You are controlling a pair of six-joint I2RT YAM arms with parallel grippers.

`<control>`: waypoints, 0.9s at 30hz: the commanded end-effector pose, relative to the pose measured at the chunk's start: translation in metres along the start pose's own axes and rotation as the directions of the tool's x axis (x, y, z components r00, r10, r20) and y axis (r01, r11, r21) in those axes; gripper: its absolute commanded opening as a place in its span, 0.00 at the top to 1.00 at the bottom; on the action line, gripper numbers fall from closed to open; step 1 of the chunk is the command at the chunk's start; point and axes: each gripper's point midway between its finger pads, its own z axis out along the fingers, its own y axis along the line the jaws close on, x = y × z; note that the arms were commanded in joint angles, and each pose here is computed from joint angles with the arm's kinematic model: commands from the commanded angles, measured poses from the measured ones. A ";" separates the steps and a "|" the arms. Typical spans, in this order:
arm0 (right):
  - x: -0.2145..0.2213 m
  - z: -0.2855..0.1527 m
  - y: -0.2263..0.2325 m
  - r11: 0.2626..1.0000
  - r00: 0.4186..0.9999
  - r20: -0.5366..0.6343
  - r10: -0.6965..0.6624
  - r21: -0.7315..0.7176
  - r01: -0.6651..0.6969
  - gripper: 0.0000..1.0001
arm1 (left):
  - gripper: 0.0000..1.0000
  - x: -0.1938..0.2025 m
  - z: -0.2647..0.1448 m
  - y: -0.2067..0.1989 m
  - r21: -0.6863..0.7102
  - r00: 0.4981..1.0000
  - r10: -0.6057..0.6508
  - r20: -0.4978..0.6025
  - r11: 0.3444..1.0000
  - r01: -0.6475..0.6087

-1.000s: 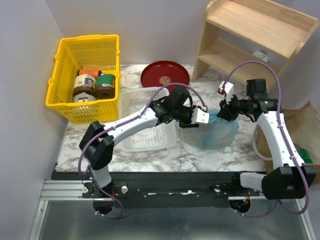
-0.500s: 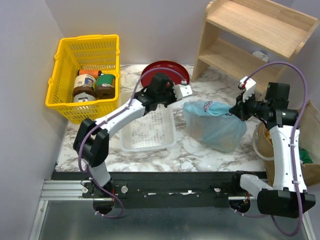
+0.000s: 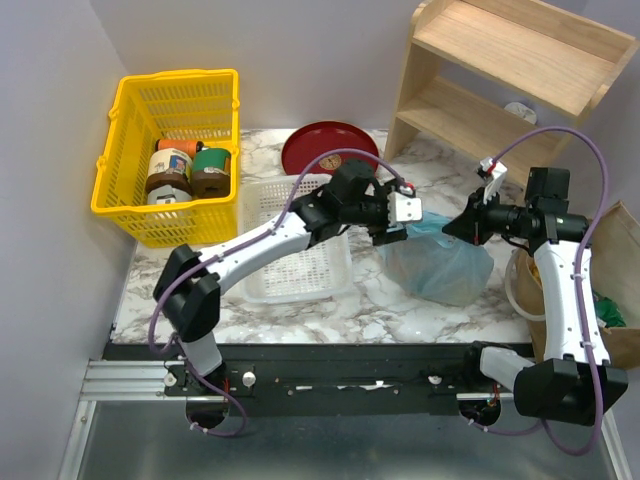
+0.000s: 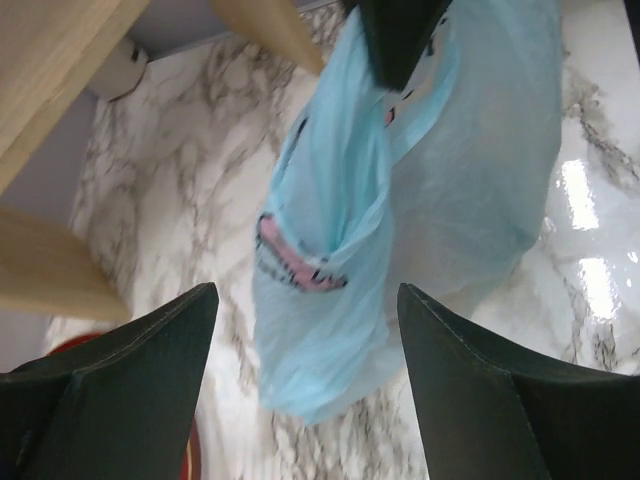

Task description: Untie the knot of the grocery bags and take out the mixed food

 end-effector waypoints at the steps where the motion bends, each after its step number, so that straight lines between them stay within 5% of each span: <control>1: -0.013 0.003 0.008 0.997 0.998 0.049 0.045 -0.062 -0.042 0.86 | 0.18 0.015 0.034 -0.017 0.097 1.000 0.007 -0.019 0.995 -0.005; 6: -0.016 0.005 0.010 0.994 0.996 0.058 0.073 -0.081 -0.069 0.86 | 0.19 0.038 0.056 -0.025 0.109 0.996 0.029 -0.084 0.994 -0.020; 8: -0.016 0.005 0.010 0.994 0.995 0.060 0.077 -0.081 -0.072 0.86 | 0.30 0.053 0.059 -0.013 0.027 0.989 0.033 -0.144 0.999 -0.030; 9: -0.015 0.004 0.010 0.995 0.996 0.057 0.075 -0.076 -0.071 0.86 | 0.40 0.058 0.059 -0.008 -0.006 0.987 0.022 -0.161 1.000 -0.023; 11: -0.015 0.002 0.009 0.997 0.997 0.053 0.049 -0.059 -0.046 0.87 | 0.89 0.065 0.051 0.013 -0.101 0.979 -0.005 -0.206 0.995 -0.017; 12: -0.012 -0.001 0.008 0.998 0.998 0.035 0.048 -0.038 -0.047 0.89 | 1.00 0.066 0.045 0.021 -0.129 0.977 -0.020 -0.213 0.992 -0.008; 19: -0.014 -0.032 -0.015 0.989 0.998 0.055 0.031 0.145 -0.039 0.98 | 1.00 0.099 -0.029 0.077 -0.284 0.943 -0.220 -0.249 0.948 0.147; 27: -0.029 -0.051 -0.021 0.973 0.988 0.137 0.071 0.207 -0.099 0.98 | 1.00 0.127 -0.061 0.044 -0.181 0.923 -0.250 -0.293 0.962 0.204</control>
